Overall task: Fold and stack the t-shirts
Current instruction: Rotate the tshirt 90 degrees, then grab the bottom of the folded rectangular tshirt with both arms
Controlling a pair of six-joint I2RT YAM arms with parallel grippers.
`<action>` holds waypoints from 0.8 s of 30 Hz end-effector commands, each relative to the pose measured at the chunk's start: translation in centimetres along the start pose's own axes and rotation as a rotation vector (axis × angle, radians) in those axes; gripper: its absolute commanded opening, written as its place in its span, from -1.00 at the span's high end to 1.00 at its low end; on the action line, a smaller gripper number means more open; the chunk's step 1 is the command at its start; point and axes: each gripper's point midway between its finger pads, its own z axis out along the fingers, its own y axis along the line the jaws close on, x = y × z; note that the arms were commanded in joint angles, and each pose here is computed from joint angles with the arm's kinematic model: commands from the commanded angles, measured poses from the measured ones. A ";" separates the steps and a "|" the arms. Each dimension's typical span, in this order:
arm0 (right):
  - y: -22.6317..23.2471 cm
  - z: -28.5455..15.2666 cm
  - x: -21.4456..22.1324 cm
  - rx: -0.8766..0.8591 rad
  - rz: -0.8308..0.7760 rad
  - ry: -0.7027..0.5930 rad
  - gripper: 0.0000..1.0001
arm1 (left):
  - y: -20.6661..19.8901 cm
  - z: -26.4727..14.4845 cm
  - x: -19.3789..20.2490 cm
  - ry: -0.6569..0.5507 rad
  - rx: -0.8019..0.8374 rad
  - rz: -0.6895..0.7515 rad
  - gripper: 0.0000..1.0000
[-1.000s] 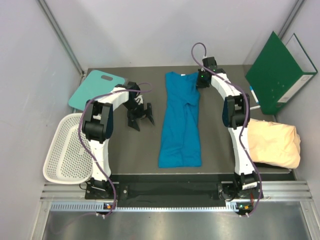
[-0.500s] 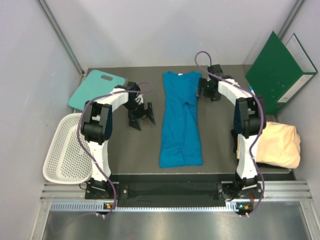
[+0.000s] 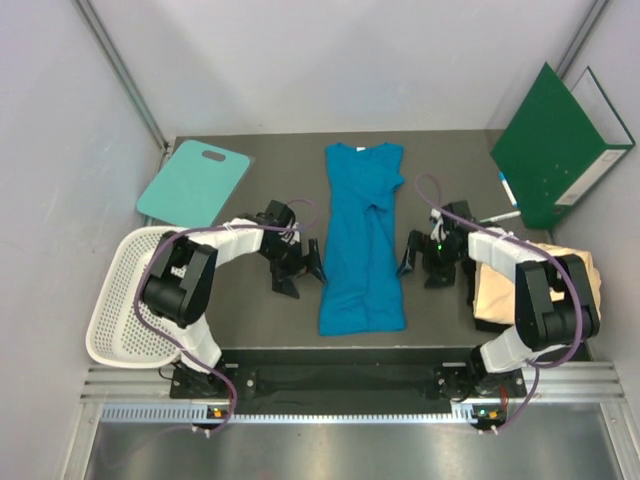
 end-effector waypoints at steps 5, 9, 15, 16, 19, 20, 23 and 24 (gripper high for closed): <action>0.5 1.0 7.4 -0.138 0.074 0.189 -0.46 | 0.3 2.8 4.1 -0.014 -0.067 -0.042 -0.81; 0.0 1.7 9.6 -0.138 0.100 0.257 -0.33 | 1.0 3.4 5.8 0.006 -0.142 -0.060 -0.79; -0.8 1.8 12.3 -0.108 0.132 0.329 -0.32 | 1.6 3.6 7.5 0.017 -0.220 -0.086 -0.78; -1.0 1.8 12.8 -0.102 0.135 0.343 -0.32 | 1.7 3.7 7.7 0.018 -0.226 -0.099 -0.76; -1.4 1.8 14.2 -0.084 0.140 0.385 -0.28 | 1.9 4.0 8.5 0.030 -0.240 -0.107 -0.69; -1.5 1.9 14.6 -0.078 0.141 0.396 -0.28 | 2.0 4.2 8.9 0.041 -0.250 -0.109 -0.67; -1.7 2.2 15.8 -0.071 0.139 0.423 -0.23 | 2.3 4.6 9.5 0.058 -0.262 -0.117 -0.54; -1.5 2.5 16.0 -0.071 0.134 0.427 -0.15 | 2.1 4.8 9.5 0.057 -0.255 -0.111 -0.49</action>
